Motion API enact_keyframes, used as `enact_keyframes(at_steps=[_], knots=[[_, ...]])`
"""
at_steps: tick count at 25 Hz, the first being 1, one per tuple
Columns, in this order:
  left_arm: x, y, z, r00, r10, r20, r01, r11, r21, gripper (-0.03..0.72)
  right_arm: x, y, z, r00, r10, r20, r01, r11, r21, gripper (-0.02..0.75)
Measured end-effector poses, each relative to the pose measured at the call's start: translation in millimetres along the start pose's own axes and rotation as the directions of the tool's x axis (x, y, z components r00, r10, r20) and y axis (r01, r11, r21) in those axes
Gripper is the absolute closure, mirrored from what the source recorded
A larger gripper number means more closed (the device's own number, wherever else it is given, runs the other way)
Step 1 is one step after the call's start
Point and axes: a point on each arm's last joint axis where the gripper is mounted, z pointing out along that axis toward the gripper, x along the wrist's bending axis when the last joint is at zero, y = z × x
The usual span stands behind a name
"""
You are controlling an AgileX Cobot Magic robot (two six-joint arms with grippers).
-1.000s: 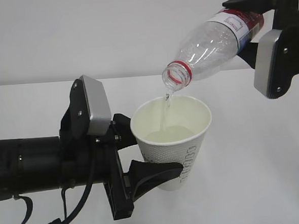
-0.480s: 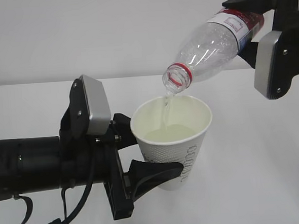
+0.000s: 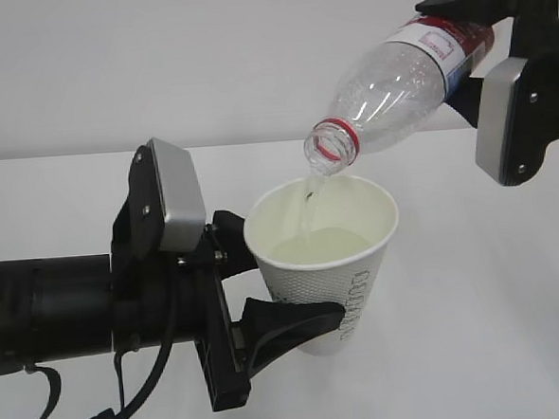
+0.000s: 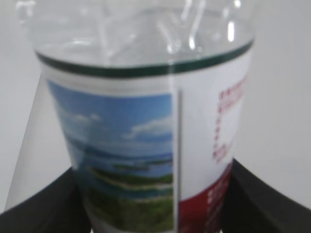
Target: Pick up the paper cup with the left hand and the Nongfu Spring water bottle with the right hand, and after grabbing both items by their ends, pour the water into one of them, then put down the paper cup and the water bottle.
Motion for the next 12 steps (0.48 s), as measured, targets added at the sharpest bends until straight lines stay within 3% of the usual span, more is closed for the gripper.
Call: enact_keyframes(at_steps=[12], knots=[[0.4,0.2,0.0,1.0,-0.004,-0.004,0.004,1.0,-0.002,0.179,0.0,0.0,0.0,1.0,-0.004,0.0,0.004,1.0,0.0,0.235]])
